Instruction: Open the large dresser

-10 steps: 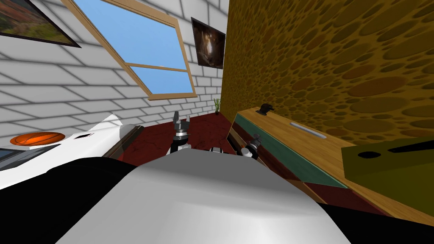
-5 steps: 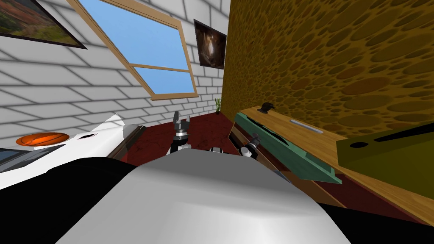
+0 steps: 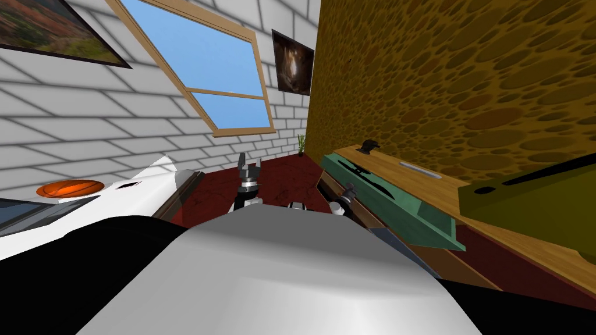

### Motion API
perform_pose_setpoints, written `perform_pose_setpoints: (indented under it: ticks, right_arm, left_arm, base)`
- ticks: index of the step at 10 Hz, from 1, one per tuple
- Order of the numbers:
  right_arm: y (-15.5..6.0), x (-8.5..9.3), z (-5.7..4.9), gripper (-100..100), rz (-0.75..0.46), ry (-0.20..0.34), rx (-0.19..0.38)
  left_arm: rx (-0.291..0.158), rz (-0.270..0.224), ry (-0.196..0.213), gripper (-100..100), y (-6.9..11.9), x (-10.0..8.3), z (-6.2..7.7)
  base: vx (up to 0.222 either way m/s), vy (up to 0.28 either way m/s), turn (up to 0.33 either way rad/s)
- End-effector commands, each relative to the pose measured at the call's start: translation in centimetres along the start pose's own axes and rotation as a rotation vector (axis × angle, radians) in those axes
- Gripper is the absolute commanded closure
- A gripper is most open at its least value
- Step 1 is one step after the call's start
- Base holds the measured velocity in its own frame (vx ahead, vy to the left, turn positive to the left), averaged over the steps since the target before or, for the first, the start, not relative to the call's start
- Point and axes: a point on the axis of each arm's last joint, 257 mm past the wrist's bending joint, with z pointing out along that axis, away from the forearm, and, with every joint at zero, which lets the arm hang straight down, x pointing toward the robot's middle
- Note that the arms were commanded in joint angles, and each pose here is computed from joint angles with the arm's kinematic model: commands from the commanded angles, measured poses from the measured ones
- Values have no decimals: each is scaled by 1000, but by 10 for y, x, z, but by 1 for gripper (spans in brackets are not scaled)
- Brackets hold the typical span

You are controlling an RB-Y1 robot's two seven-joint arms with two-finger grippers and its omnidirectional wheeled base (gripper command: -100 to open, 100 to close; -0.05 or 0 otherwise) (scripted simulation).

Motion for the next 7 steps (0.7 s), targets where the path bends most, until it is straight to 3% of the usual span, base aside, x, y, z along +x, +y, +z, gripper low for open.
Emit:
perform_pose_setpoints:
  ticks: [1, 7]
  right_arm:
    - [2, -2, -3, 100, -1, -2, -6]
    - [2, -7, -9, 100, -3, -3, -7]
  left_arm:
    - [0, 0, 0, 0, 0, 0, 0]
    - [0, 0, 0, 0, 0, 0, 0]
  base:
    - [-76, 108, -6]
    - [-84, 143, -13]
